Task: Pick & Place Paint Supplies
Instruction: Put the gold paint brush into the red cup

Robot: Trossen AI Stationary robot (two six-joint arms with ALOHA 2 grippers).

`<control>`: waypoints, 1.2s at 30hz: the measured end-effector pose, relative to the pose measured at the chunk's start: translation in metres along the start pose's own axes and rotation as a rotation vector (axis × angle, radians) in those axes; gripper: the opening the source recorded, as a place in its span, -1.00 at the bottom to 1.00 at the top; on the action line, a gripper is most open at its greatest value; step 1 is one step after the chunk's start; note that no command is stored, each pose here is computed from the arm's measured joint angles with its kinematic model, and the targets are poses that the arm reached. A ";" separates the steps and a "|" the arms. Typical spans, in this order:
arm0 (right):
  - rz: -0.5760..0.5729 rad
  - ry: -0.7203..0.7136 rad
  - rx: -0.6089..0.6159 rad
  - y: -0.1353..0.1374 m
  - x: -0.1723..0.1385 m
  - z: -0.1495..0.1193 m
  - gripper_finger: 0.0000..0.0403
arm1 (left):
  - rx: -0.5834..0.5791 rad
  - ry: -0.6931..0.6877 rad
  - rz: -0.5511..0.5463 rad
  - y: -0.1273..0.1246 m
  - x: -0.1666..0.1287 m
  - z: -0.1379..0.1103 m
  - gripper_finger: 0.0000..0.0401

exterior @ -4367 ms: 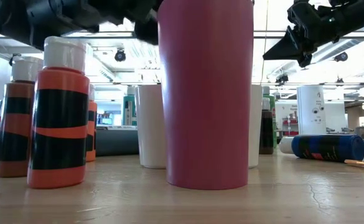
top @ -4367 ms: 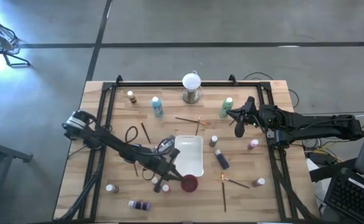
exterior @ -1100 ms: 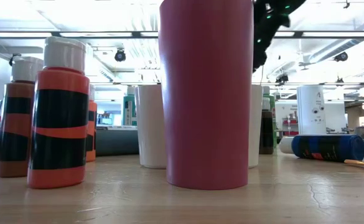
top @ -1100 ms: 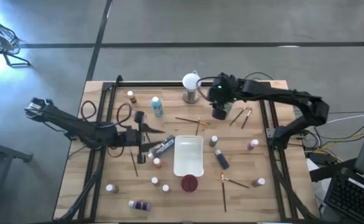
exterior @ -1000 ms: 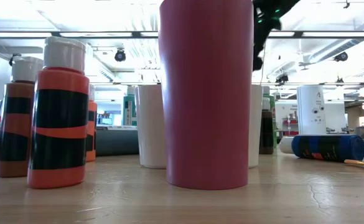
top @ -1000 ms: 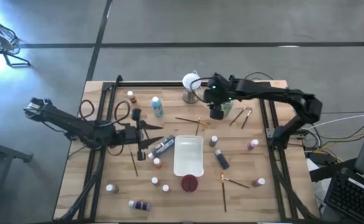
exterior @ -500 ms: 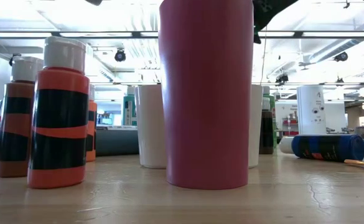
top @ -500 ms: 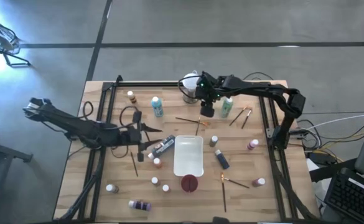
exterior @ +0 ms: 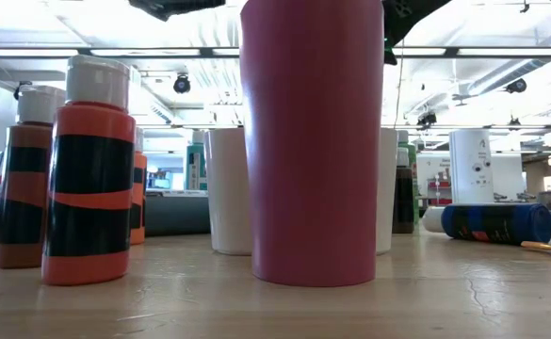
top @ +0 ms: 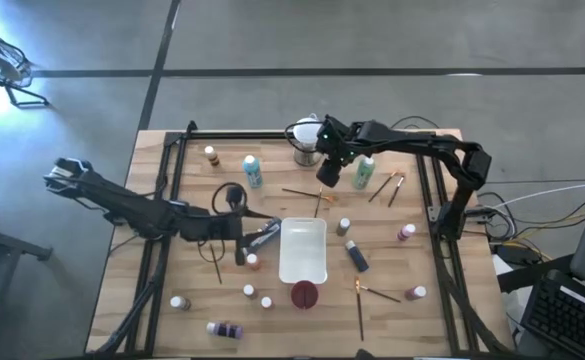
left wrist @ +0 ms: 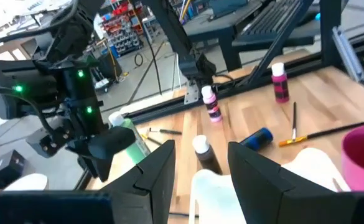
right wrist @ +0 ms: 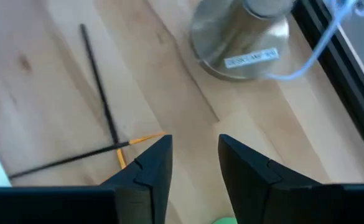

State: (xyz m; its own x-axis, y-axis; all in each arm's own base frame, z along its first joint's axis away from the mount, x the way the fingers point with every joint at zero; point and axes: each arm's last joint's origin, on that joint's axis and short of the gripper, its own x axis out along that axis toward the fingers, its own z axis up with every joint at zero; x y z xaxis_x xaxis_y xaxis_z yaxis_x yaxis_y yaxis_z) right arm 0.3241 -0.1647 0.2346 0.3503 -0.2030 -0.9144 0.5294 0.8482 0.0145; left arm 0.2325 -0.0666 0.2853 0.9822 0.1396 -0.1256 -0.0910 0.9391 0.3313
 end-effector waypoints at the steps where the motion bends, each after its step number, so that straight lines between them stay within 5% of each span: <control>1: 0.000 0.001 0.033 0.000 0.001 0.000 -0.33 | 0.006 0.012 -0.003 -0.001 0.001 -0.002 -0.23; 14: 0.034 0.051 0.415 -0.001 0.003 -0.004 -0.15 | -0.019 0.084 -0.021 -0.006 0.005 -0.011 -0.24; 23: 0.048 0.039 0.549 -0.004 0.011 -0.006 -0.22 | -0.077 0.093 -0.021 -0.006 0.005 -0.012 -0.24; 29: 0.063 0.021 0.440 -0.003 0.012 -0.006 -0.33 | -0.086 0.098 -0.022 -0.006 0.005 -0.012 -0.24; 36: 0.077 -0.018 0.071 0.000 0.012 -0.003 -0.42 | -0.088 0.097 -0.022 -0.006 0.005 -0.012 -0.24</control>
State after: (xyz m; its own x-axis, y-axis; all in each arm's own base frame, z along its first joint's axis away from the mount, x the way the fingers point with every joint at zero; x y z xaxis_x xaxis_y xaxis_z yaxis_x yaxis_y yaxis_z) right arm 0.3262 -0.1661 0.2223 0.4056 -0.1484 -0.9019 0.5534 0.8252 0.1131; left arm 0.2360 -0.0678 0.2712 0.9641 0.1446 -0.2227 -0.0883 0.9655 0.2449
